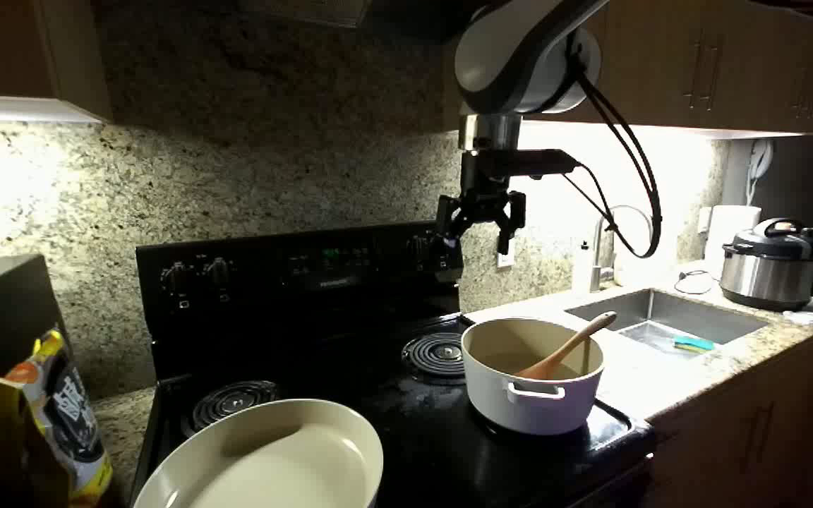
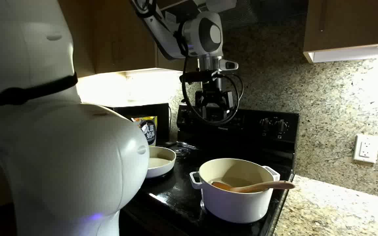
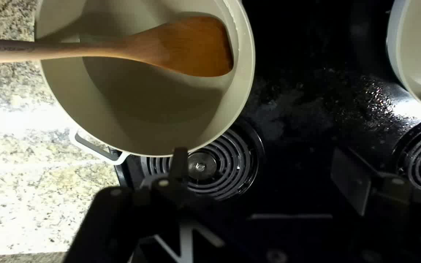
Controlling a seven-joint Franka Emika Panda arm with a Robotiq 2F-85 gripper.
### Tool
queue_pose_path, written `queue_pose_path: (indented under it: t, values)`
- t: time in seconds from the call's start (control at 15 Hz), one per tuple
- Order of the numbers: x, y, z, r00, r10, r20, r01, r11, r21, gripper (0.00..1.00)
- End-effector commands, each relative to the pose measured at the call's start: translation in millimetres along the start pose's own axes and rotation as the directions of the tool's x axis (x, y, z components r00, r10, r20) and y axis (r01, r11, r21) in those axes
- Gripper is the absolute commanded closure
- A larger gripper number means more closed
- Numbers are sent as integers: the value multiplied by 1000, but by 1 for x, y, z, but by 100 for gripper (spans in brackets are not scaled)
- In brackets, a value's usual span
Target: Use the wooden spoon to stir the liquid in the white pot.
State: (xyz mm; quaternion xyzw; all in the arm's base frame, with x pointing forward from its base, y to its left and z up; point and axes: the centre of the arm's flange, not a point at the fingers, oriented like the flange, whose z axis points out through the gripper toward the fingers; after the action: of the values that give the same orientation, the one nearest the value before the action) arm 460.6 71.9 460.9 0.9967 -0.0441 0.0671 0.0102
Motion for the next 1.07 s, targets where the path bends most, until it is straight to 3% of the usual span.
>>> queue_pose_path:
  t: [0.0,0.53,0.73,1.0]
  values:
    - [0,0,0,1000,0,0,0,1000,0,0]
    - [0,0,0,1000,0,0,0,1000,0,0]
    - [0,10,-1,993,116,-15,-114,988,103,0]
    - [3,45,3,954,298,40,-301,936,182,0]
